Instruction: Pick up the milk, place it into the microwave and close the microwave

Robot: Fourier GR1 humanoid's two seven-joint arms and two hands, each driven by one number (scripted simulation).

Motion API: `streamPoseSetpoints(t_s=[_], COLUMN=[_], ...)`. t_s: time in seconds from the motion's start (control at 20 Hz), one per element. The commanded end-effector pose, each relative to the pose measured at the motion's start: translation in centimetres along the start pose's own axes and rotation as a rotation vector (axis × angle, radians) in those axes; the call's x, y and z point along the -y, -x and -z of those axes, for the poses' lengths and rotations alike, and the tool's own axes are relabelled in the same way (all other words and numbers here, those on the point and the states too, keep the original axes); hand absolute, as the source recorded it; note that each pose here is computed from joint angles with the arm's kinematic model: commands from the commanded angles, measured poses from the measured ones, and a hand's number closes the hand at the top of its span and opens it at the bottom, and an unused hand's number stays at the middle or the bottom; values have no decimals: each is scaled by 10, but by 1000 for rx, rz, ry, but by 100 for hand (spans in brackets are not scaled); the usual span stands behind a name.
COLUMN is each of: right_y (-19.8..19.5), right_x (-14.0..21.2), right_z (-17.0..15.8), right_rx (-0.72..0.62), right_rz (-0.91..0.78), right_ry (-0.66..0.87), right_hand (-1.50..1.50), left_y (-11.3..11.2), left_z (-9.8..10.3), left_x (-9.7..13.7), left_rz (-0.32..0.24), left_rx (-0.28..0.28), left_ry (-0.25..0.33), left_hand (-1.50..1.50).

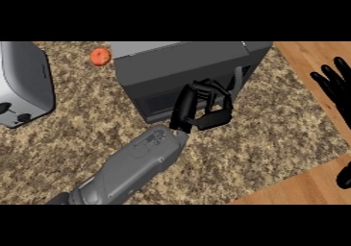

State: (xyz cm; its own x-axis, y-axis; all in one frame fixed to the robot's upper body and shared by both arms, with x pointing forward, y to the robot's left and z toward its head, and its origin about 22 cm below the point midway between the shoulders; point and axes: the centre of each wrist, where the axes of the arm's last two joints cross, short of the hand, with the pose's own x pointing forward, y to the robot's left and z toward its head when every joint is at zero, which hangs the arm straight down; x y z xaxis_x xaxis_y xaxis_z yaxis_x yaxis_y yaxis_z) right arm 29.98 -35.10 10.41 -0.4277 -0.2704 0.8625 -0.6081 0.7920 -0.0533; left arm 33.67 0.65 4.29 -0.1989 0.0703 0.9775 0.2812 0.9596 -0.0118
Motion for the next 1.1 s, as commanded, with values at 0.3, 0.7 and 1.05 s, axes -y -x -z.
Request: streamPoseSetpoints(t_s=[0.3,0.7,1.05], right_y=[-21,-28,-37], right_x=[6,9,14], right_z=[15,23,24], right_rx=[35,51,40], right_rz=[-10,11,2], right_ry=[-69,-70,-67], right_hand=[-150,-150,-150], left_y=[-6,-3,5], left_z=[20,22,19], left_x=[-10,-12,-15], left_rz=[-38,-57,-55], left_rx=[56,76,95], left_ry=[-60,-72,-97], left_hand=[150,150,150])
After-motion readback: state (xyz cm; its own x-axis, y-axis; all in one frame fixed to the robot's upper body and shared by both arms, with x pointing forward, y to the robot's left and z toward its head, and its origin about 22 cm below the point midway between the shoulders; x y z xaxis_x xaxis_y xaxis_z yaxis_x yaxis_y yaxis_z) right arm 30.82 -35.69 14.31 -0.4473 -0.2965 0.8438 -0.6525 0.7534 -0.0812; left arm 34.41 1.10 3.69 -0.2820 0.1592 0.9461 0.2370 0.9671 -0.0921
